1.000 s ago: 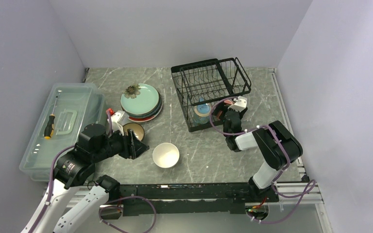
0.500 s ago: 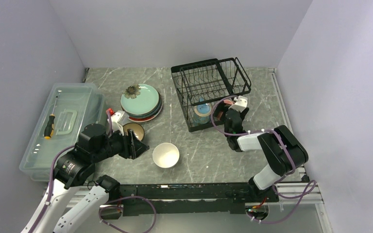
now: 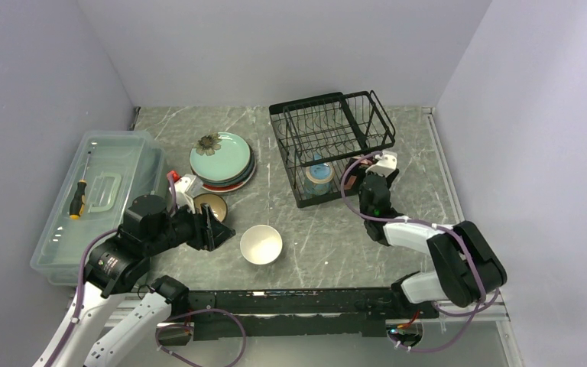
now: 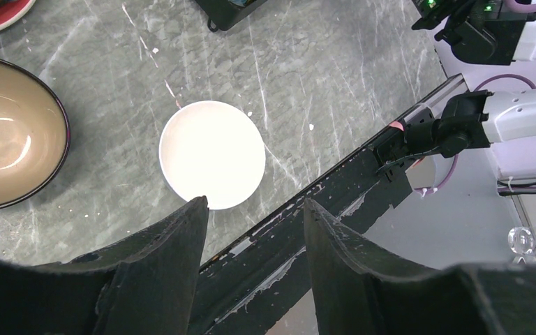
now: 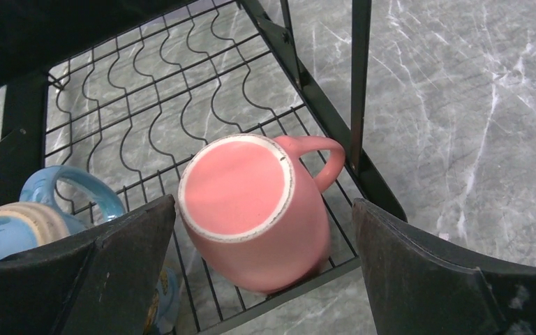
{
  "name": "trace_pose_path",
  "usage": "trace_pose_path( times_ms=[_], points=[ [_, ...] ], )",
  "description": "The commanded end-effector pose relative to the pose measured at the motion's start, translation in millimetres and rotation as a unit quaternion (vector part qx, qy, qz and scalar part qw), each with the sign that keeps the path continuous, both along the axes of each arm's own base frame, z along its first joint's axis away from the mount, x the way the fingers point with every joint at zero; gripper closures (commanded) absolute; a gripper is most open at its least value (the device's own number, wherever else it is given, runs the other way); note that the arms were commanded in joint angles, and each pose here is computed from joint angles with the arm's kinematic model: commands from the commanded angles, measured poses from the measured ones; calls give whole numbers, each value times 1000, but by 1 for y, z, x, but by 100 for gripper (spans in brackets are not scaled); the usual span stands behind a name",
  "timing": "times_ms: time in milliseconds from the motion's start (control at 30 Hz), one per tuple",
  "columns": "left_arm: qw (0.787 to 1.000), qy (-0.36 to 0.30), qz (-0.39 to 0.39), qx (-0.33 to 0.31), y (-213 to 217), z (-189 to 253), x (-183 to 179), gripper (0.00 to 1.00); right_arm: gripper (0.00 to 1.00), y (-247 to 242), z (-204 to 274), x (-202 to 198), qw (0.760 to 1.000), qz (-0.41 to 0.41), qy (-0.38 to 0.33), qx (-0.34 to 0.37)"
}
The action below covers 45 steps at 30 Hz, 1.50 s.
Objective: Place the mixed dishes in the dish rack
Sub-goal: Turn the cup upside down in the dish rack, then move the dish rack to the center of the board.
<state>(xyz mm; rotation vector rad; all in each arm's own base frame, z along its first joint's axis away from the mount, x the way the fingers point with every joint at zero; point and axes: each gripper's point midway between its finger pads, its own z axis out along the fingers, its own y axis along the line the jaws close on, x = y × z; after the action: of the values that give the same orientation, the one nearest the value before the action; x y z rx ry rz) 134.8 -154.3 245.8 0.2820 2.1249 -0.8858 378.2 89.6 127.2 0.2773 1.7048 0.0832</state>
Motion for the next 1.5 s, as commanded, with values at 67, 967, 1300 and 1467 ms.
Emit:
trace_pose_path(
  times_ms=[67, 967, 1300, 1467],
  points=[
    [1000, -25, -3, -8, -1, 8, 2, 41, 0, 6, 17, -8, 1000, 27, -8, 11],
    [1000, -11, 12, 3, 2, 3, 7, 35, 0, 32, 57, -96, 975, 174, 127, 47],
    [1000, -10, 20, 5, 4, 2, 8, 34, 5, 61, 119, -123, 952, 280, 103, 70],
    [1000, -8, 21, 7, 4, 1, 9, 32, 8, 75, 147, -128, 943, 312, 91, 78]
  ],
)
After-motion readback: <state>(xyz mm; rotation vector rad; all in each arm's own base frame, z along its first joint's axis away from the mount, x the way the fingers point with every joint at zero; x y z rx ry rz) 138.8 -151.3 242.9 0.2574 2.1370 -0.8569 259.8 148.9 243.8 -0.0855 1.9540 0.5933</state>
